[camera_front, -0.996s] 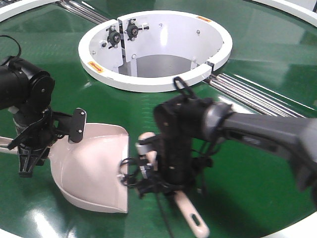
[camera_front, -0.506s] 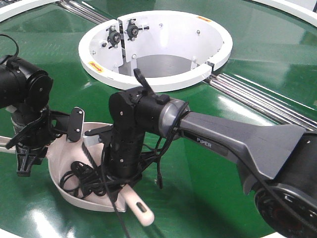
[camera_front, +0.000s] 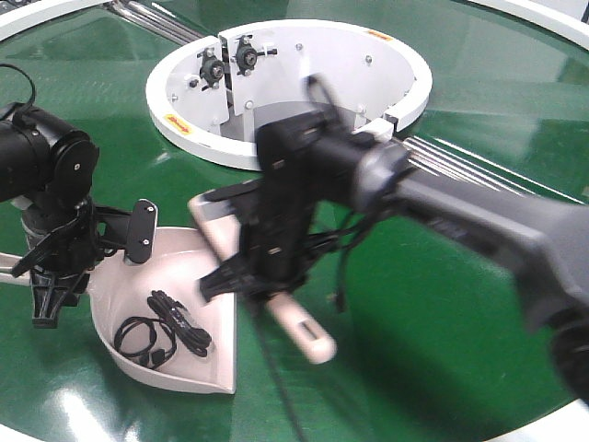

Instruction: Clean and inspect green conveyor with broom and dustpan

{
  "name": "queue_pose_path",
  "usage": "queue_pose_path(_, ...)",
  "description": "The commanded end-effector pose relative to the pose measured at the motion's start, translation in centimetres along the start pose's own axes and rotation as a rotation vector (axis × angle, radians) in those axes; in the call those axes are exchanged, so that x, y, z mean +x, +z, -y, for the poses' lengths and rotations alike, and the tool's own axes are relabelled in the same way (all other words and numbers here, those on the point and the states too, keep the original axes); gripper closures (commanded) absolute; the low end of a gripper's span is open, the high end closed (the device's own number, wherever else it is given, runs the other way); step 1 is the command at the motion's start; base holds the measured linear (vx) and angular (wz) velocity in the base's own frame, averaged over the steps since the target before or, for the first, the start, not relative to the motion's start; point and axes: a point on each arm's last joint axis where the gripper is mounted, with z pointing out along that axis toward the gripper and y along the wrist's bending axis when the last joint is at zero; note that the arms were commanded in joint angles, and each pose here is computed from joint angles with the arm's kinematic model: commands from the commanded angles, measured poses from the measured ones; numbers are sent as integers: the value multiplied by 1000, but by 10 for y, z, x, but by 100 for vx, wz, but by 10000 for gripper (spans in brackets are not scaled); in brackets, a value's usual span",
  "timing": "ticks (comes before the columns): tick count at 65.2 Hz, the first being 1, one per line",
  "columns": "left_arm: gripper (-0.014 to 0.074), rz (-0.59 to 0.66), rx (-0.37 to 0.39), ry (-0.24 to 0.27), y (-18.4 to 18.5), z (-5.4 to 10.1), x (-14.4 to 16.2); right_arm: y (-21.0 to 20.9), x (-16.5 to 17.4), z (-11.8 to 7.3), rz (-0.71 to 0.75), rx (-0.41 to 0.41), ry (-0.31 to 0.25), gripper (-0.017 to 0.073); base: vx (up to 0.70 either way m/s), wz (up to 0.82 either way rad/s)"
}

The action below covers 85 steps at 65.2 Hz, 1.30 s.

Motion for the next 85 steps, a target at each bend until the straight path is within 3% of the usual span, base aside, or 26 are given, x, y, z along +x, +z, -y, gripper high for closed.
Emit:
queue_pose_path(1, 600, 30, -73, -27, -21, 0, 4, -40, 20, 31, 11, 23, 8, 564, 0, 0)
queue_pose_path(10, 600, 30, -73, -27, -21, 0, 4, -54, 41, 72, 51, 73, 58, 561, 0, 0)
queue_pose_path(22, 600, 30, -73, -27, -21, 0, 4, -69, 76, 128, 91, 98, 190, 560, 0, 0)
queue_pose_path(32, 600, 30, -73, -27, -21, 0, 4, -67, 106, 156, 126, 118, 275, 560, 0, 0)
queue_pose_path(54, 600, 30, -73, -27, -21, 0, 4, -35, 137, 170, 39, 135, 283, 560, 0, 0)
queue_pose_path(85, 600, 30, -73, -27, -21, 0, 4, -30, 138, 169, 41, 132, 290, 554, 0, 0)
